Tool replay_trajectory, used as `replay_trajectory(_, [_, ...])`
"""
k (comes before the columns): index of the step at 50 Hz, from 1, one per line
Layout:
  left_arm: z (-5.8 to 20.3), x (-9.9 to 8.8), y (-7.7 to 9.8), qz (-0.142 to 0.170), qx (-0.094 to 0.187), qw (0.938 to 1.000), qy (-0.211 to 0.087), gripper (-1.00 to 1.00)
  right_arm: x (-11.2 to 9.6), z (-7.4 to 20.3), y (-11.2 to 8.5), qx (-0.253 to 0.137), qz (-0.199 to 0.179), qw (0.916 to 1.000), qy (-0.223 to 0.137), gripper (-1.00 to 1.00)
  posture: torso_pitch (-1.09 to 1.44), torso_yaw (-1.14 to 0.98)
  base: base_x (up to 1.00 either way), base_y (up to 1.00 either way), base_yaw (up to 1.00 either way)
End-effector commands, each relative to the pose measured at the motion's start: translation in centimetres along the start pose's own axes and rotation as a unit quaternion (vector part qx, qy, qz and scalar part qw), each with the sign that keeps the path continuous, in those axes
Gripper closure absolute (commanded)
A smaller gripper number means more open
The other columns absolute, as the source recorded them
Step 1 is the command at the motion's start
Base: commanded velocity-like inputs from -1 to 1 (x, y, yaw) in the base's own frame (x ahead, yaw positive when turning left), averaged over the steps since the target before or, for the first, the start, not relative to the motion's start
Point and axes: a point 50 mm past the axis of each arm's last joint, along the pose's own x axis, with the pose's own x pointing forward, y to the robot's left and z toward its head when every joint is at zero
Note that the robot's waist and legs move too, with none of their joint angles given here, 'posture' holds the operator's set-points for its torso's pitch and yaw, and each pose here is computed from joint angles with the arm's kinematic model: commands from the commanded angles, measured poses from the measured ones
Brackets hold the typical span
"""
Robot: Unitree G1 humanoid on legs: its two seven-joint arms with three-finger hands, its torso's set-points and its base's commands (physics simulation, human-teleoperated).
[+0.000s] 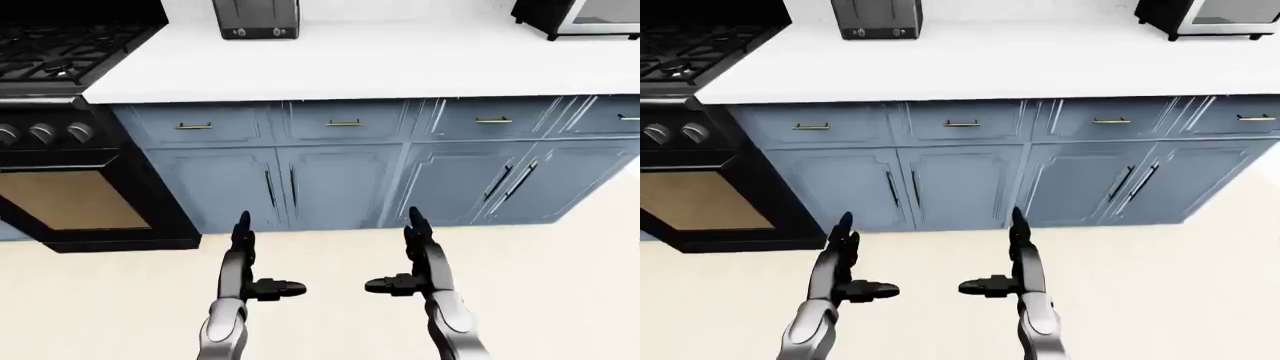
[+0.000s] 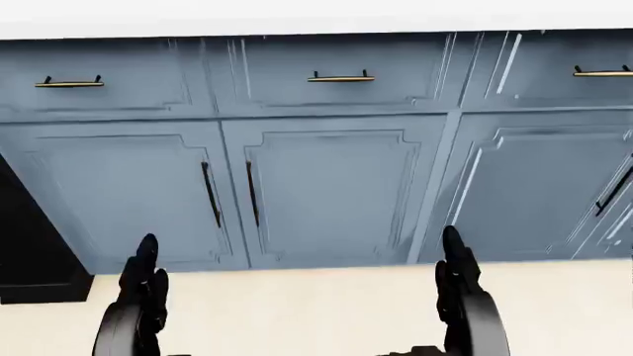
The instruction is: Push down the lever of the toaster to turn it on.
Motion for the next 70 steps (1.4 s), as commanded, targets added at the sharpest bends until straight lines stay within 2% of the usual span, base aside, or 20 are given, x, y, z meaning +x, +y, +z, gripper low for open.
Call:
replay_trajectory(1, [3.6, -0.8, -0.6, -0.026, 0.048, 0.9914, -0.119, -1.0, 0.2, 2.8, 0.4, -0.014, -0.006, 0.9969, -0.078, -1.0, 0.0, 0.0, 0.0, 0.0, 0.0])
replay_trajectory(2, [3.5, -0.7, -0.8, -0.025, 0.044, 0.992, -0.115, -1.0, 0.3, 2.4, 0.2, -0.012, -0.009, 0.9971, -0.075, -1.0, 0.0, 0.0, 0.0, 0.0, 0.0])
replay_trajectory(4, [3.3, -0.4, -0.9, -0.022, 0.056, 0.9913, -0.118, -1.0, 0.0, 3.3, 0.1, -0.011, -0.011, 0.9967, -0.079, -1.0, 0.0, 0.0, 0.0, 0.0, 0.0])
replay_trajectory(7, [3.5, -0.7, -1.2, -0.025, 0.053, 0.9909, -0.121, -1.0, 0.4, 2.1, 0.2, -0.017, -0.006, 0.9972, -0.073, -1.0, 0.0, 0.0, 0.0, 0.0, 0.0])
replay_trajectory(8, [3.5, -0.6, -1.3, -0.022, 0.051, 0.9913, -0.12, -1.0, 0.4, 2.7, 0.2, -0.018, -0.007, 0.9972, -0.072, -1.0, 0.0, 0.0, 0.0, 0.0, 0.0])
replay_trajectory(14, [4.0, -0.7, -0.6, -0.007, 0.052, 0.9905, -0.127, -1.0, 0.1, 2.9, 0.4, -0.024, -0.009, 0.9971, -0.071, -1.0, 0.0, 0.0, 0.0, 0.0, 0.0])
replay_trajectory(15, [4.2, -0.8, -0.4, -0.005, 0.049, 0.9905, -0.128, -1.0, 0.1, 2.1, 0.4, -0.029, -0.014, 0.997, -0.07, -1.0, 0.0, 0.0, 0.0, 0.0, 0.0])
replay_trajectory(16, [4.3, -0.9, -0.4, -0.005, 0.049, 0.9904, -0.129, -1.0, 0.2, 2.8, 0.3, -0.029, -0.015, 0.9971, -0.069, -1.0, 0.0, 0.0, 0.0, 0.0, 0.0])
replay_trajectory(26, [4.3, -1.1, -0.6, -0.006, 0.049, 0.99, -0.132, -1.0, 0.1, 2.8, 0.4, -0.032, -0.014, 0.997, -0.069, -1.0, 0.0, 0.0, 0.0, 0.75, 0.0])
replay_trajectory(27, [4.3, -1.1, -0.6, -0.006, 0.049, 0.9899, -0.133, -1.0, 0.2, 2.1, 0.4, -0.032, -0.014, 0.997, -0.069, -1.0, 0.0, 0.0, 0.0, 1.0, 0.0])
replay_trajectory(33, [4.3, -1.0, -0.5, -0.006, 0.048, 0.99, -0.132, -1.0, 0.2, 2.8, 0.5, -0.031, -0.016, 0.997, -0.069, -1.0, 0.0, 0.0, 0.0, 1.0, 0.0])
replay_trajectory(37, [4.4, -1.0, -0.4, -0.005, 0.048, 0.9899, -0.133, -1.0, 0.2, 2.9, 0.6, -0.027, -0.013, 0.997, -0.071, -1.0, 0.0, 0.0, 0.0, 0.06, 0.0])
replay_trajectory(38, [4.3, -1.0, -0.4, -0.005, 0.048, 0.99, -0.133, -1.0, 0.2, 2.2, 0.6, -0.027, -0.012, 0.997, -0.072, -1.0, 0.0, 0.0, 0.0, 0.0, 0.0])
replay_trajectory(39, [4.3, -1.0, -0.4, -0.005, 0.047, 0.99, -0.133, -1.0, 0.2, 2.9, 0.6, -0.028, -0.012, 0.997, -0.071, -1.0, 0.0, 0.0, 0.0, 0.0, 0.0])
replay_trajectory(55, [4.7, -1.2, -0.3, 0.0, 0.047, 0.9893, -0.138, -1.0, -0.3, 3.5, 0.9, -0.036, -0.008, 0.9963, -0.077, -1.0, 0.0, 0.0, 0.0, 0.0, 0.0])
replay_trajectory(70, [4.7, -1.4, -0.4, -0.002, 0.05, 0.9888, -0.14, -1.0, -0.2, 3.6, 1.1, -0.034, -0.003, 0.9961, -0.081, -1.0, 0.0, 0.0, 0.0, 0.66, 0.0])
